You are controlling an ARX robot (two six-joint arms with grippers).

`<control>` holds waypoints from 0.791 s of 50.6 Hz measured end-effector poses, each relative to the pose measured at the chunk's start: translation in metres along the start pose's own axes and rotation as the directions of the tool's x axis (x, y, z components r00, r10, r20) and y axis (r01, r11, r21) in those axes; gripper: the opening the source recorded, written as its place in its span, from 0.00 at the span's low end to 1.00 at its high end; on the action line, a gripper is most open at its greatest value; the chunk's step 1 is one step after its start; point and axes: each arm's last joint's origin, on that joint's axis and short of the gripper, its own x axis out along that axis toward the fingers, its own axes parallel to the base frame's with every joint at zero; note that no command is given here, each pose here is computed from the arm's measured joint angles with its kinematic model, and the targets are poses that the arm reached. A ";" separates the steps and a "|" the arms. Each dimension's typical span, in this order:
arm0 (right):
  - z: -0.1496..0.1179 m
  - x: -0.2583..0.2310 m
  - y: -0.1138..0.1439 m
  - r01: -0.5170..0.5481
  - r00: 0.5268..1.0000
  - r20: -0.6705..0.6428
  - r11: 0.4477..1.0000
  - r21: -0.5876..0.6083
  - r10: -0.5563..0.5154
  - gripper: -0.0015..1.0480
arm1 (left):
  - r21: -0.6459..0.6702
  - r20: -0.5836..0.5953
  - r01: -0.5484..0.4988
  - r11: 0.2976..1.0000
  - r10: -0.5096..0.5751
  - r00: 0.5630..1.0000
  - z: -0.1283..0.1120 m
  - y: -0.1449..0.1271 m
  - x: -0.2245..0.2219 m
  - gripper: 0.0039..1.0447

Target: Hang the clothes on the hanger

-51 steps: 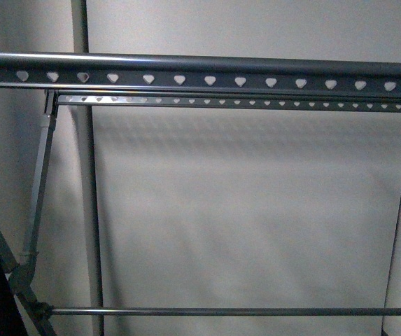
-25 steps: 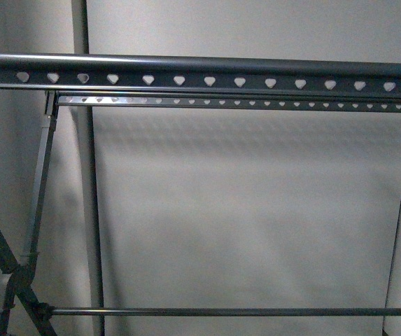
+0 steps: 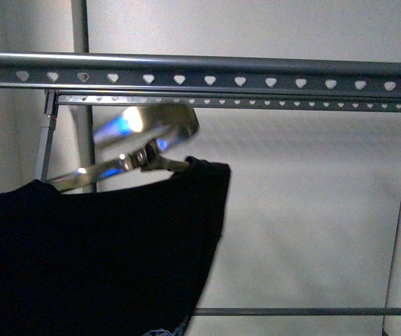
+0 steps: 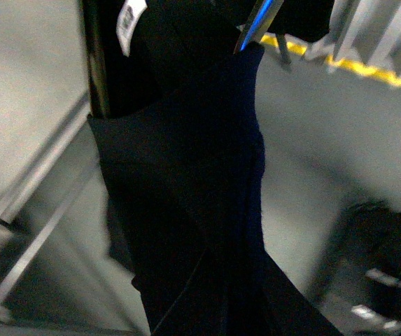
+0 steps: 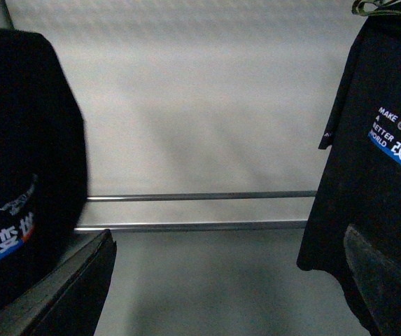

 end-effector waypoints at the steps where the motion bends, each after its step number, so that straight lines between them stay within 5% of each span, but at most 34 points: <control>1: 0.000 0.000 0.000 0.000 1.000 0.000 1.000 0.000 0.000 0.93 | 0.016 0.007 0.003 1.000 -0.003 1.000 0.000 0.002 0.001 0.04; 11: 0.000 0.000 0.000 -0.001 1.000 0.000 1.000 0.000 0.001 0.93 | 0.430 0.156 -0.088 0.899 0.022 0.988 0.023 0.018 0.023 0.04; 18: 0.000 0.000 0.000 0.000 1.000 0.000 1.000 0.000 0.000 0.93 | 0.562 0.207 -0.121 0.818 0.002 0.978 0.048 0.020 0.040 0.04; 40: 0.000 0.000 0.000 -0.001 1.000 0.000 1.000 0.000 0.001 0.93 | 0.605 0.238 -0.172 0.777 0.030 0.971 0.054 0.024 0.048 0.04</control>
